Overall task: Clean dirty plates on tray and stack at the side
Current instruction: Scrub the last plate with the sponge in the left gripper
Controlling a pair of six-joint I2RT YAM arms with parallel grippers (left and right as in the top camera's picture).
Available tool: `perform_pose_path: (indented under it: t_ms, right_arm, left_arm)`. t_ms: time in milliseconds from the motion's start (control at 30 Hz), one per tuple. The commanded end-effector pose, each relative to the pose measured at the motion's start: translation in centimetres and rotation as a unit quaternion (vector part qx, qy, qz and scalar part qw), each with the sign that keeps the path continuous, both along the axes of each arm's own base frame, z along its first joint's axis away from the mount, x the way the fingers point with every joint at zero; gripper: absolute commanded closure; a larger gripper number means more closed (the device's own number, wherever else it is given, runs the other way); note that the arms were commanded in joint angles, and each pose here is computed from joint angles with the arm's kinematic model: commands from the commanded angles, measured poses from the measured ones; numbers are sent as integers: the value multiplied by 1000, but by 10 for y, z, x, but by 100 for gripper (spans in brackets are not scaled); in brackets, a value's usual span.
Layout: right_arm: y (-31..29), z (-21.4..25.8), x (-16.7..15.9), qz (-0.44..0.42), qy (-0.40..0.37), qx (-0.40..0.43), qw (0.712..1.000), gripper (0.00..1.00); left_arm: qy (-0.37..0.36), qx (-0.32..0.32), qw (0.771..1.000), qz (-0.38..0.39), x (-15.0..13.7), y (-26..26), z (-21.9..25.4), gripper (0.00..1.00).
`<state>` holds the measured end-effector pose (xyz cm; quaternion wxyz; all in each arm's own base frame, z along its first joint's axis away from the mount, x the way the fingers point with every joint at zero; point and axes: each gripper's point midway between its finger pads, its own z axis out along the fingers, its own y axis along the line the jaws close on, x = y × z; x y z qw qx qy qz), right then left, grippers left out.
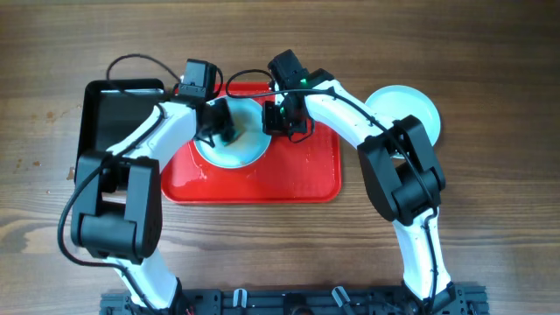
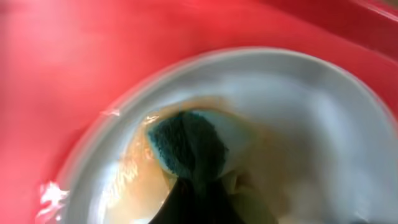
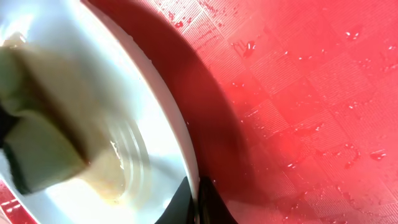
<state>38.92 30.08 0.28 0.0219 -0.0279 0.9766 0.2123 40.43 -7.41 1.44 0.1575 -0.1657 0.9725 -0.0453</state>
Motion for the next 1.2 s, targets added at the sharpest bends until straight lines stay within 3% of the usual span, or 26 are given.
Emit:
perform_pose_path:
  t_ms: [0,133,333,467,533,667,833,1000,1100,1167]
  right_arm:
    - [-14,-21,-5,-7,16,-30,999,96]
    - [-14,-21,-5,-7,16,-30,999,96]
    - [-13,-21,-5,-6,16,-29,999,96]
    - [-14,-21,-6,-6,17,-29,999,96]
    - [-14,-21,-6,-6,17,-29,999,96]
    - [-14,-21,-6,-6,17,-29,999,96]
    - [-14,-21,-6,-5,17,-29,999,96]
    - [-13,-20,-4,-6,14,-28,1000,95]
    - [-11,-19,0,-6,5,-23,1000,81]
    - [-9,-19,1,-6,1,-20,1000,76]
  left_arm:
    - [66,112,987,90,-37,53,-21,96]
    - [145,51,986,65,-71,32,-28,96]
    - [236,-160,958,-7,-108,-42,-15,96]
    - [229,-269,935,-39,-100,-76,10,96]
    - [207,-289,934,-47,-85,-78,23,96]
    - [143,-270,951,-38,-42,-59,42,96]
    - [60,-163,985,12,10,2,60,96]
    - [15,-95,994,44,30,39,78,96]
    - [10,-44,997,60,31,57,77,96]
    - [9,-18,997,69,30,66,76,96]
